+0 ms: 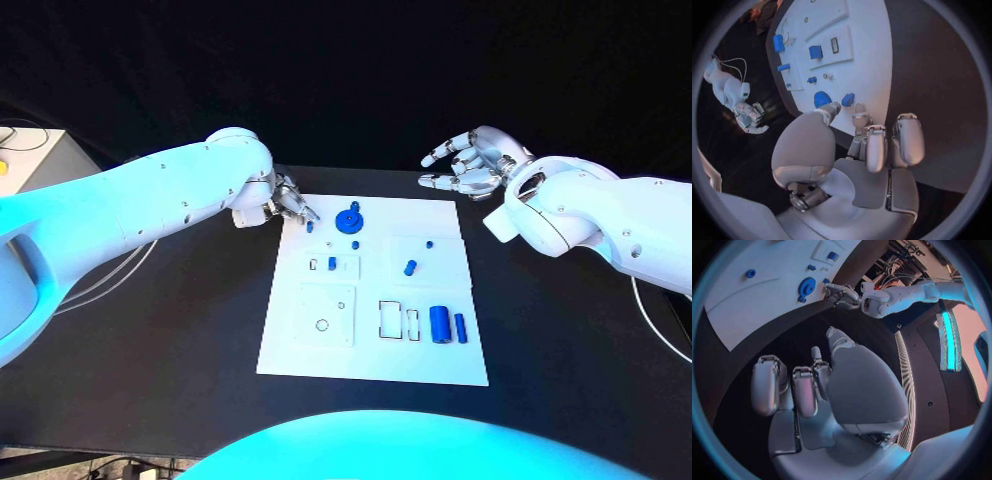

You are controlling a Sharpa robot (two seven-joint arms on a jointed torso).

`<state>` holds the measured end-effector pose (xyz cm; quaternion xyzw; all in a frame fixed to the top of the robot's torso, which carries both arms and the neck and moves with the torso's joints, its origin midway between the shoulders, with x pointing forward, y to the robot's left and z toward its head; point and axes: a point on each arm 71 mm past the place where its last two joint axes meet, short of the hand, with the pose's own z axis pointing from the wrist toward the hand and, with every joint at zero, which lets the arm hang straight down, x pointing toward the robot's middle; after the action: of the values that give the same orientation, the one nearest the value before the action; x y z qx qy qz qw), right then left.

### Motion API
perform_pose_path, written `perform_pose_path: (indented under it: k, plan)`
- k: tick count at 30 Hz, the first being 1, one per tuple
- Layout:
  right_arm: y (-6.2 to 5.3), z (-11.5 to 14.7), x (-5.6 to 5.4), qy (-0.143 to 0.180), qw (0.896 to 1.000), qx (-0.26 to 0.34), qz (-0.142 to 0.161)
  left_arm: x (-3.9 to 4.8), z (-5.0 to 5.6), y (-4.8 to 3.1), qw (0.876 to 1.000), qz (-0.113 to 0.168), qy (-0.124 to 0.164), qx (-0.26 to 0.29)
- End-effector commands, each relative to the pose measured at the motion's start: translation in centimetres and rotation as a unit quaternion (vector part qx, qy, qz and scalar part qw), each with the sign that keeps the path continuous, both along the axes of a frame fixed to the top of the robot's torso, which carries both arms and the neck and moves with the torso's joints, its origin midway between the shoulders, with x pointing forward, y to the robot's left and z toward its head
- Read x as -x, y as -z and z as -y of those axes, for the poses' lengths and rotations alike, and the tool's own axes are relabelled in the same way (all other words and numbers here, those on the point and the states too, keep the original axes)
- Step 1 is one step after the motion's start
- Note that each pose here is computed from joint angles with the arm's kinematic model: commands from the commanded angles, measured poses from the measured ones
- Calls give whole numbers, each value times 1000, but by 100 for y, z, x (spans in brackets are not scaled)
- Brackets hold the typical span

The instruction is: Assemble the parts on the task board

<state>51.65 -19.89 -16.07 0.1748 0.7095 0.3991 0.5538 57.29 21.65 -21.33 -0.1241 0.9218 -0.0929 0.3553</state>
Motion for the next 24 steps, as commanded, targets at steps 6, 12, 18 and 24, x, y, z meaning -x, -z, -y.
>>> perform_pose_path:
  k: [6, 12, 18, 24]
  plan:
    - [-2, -12, 0, -6, 1000, 0, 2, 22, 33, 2, 1000, -6, 10, 11]
    - [-1, -13, 0, -6, 1000, 0, 2, 44, 59, 6, 1000, -13, 18, 13]
    - [1, -15, -1, -7, 1000, 1, 1, 51, 62, 9, 1000, -17, 19, 10]
    - [3, -15, -3, -8, 1000, 1, 0, 50, 45, 11, 1000, -18, 17, 8]
